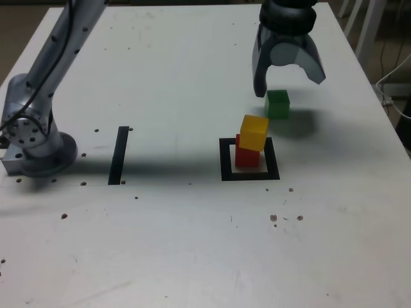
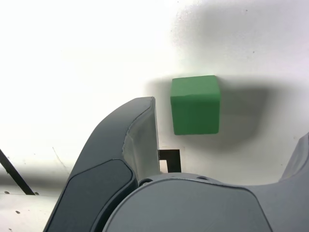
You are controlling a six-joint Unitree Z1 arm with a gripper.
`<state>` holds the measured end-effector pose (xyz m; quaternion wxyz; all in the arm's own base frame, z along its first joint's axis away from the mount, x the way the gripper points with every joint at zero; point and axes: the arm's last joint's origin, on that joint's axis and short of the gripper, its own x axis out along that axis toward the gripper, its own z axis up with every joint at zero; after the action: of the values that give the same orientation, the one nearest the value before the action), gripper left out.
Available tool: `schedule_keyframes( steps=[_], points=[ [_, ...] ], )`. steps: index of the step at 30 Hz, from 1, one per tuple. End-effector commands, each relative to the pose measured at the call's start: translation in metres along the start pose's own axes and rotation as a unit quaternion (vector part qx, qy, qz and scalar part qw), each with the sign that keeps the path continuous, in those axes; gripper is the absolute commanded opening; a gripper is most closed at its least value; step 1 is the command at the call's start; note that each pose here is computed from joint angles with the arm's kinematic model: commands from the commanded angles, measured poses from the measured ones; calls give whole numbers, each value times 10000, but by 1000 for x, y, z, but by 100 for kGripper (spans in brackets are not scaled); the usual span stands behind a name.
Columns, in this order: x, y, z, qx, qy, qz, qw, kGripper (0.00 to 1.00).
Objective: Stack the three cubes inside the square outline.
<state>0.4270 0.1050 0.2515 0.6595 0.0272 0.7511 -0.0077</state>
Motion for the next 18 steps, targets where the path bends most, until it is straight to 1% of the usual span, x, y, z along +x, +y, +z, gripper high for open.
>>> schedule_keyframes(
  steps=[1,4,9,13,18],
  points=[
    [6,3,3,27,49,-97,9999,98],
    [12,5,5,47,102,-194,9997,98],
    [20,9,6,57,207,-292,9993,97],
    [26,11,8,92,259,-379,9989,96],
    [36,13,13,190,309,-547,9978,93]
  ],
)
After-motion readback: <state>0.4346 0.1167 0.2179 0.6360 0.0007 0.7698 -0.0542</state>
